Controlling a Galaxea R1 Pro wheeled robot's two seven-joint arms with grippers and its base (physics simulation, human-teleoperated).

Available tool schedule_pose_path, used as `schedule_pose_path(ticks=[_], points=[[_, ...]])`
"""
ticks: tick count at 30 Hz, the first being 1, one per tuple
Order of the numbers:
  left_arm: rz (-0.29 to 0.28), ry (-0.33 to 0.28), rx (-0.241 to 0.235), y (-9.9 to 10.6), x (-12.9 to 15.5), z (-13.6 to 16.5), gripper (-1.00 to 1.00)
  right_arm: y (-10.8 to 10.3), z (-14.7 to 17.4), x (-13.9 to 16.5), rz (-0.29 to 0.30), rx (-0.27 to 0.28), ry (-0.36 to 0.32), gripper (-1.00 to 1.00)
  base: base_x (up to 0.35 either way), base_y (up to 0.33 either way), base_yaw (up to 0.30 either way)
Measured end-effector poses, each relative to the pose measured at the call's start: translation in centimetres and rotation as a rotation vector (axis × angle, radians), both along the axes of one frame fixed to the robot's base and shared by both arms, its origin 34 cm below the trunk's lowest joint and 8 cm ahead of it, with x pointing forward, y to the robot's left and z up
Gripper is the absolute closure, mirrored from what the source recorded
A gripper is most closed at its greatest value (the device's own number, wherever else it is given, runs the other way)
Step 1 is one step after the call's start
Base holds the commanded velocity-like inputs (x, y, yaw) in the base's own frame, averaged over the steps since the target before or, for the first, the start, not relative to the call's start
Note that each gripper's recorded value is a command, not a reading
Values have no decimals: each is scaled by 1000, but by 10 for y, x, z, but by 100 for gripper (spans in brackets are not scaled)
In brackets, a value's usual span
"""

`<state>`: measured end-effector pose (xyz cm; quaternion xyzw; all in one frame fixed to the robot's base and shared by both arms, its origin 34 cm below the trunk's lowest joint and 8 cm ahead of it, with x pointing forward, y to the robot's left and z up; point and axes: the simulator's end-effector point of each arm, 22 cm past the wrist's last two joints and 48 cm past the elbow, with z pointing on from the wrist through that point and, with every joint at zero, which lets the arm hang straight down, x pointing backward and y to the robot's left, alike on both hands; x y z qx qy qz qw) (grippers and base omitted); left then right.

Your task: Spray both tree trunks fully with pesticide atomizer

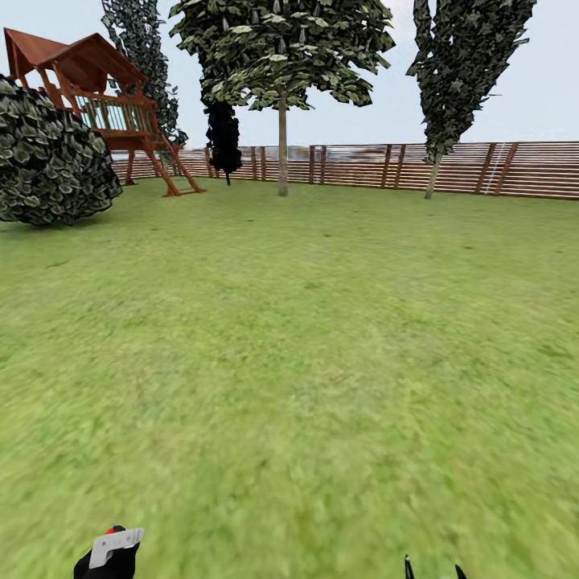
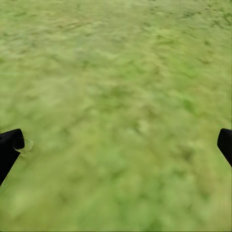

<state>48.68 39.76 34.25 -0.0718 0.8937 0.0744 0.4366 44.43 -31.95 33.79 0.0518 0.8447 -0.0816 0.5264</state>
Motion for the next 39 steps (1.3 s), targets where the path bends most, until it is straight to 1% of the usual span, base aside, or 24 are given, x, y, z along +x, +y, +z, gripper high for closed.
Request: schedule_pose_path(ticks=[10, 20, 39], points=[[2, 0, 1, 1, 0, 0, 100, 0, 0, 0, 4, -3, 0, -100, 340, 0, 3], [2, 4, 1, 1, -1, -1, 100, 2, -2, -1, 4, -1, 6, -100, 340, 0, 129], [3, 4, 1, 1, -1, -1, 100, 1, -2, -1, 4, -1, 6, -100, 340, 0, 3]])
